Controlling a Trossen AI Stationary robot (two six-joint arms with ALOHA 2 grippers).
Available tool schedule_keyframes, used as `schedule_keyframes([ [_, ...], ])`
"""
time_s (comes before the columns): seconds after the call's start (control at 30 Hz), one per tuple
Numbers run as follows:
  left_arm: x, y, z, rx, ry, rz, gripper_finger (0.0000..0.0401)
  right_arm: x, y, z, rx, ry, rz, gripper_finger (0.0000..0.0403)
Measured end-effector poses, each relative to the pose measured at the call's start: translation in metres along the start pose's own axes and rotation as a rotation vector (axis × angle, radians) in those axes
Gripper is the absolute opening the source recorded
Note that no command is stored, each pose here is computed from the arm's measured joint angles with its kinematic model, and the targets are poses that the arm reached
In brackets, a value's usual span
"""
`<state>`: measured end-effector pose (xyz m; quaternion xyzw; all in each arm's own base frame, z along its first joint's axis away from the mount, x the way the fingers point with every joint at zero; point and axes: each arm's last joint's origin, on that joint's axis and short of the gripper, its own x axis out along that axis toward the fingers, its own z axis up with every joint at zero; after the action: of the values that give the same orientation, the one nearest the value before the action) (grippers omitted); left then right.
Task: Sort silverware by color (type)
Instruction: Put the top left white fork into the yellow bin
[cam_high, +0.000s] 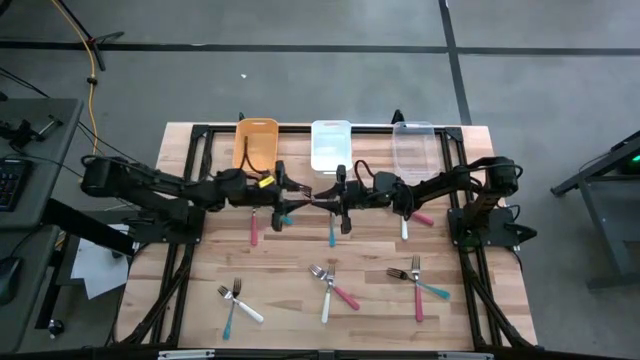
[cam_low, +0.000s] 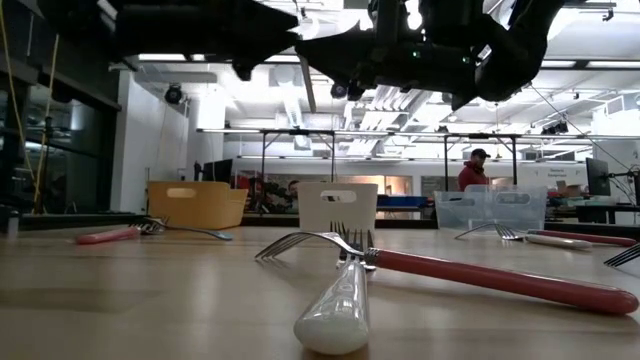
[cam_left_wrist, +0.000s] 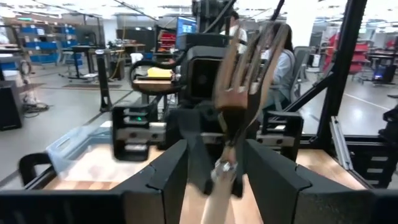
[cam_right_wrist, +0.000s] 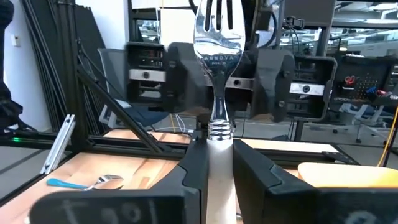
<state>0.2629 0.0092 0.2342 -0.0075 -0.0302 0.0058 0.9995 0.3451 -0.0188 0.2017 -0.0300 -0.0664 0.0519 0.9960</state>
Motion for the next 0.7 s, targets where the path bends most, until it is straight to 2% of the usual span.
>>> schedule_keyframes([
  [0.2,0.017,-0.004,0.001,0.037,0.008,-0.027,0.0167,0.000,0.000,-0.001,0.002,0.007,0.001,0.0044],
  [0.33,0.021,-0.004,-0.001,0.036,0.017,-0.033,0.0158,0.000,0.000,-0.001,0.003,0.007,0.001,0.0044],
  [0.47,0.022,-0.005,0.000,0.036,0.009,-0.049,0.0113,0.000,0.002,-0.001,-0.005,0.007,0.005,0.0045],
  [0.63,0.022,-0.005,0.003,0.046,-0.016,-0.067,0.0025,0.001,0.002,0.001,-0.003,-0.002,0.014,0.0046],
  [0.7,0.022,-0.003,0.003,0.045,-0.015,-0.058,0.0014,0.001,0.002,0.001,-0.001,-0.002,0.011,0.0051],
])
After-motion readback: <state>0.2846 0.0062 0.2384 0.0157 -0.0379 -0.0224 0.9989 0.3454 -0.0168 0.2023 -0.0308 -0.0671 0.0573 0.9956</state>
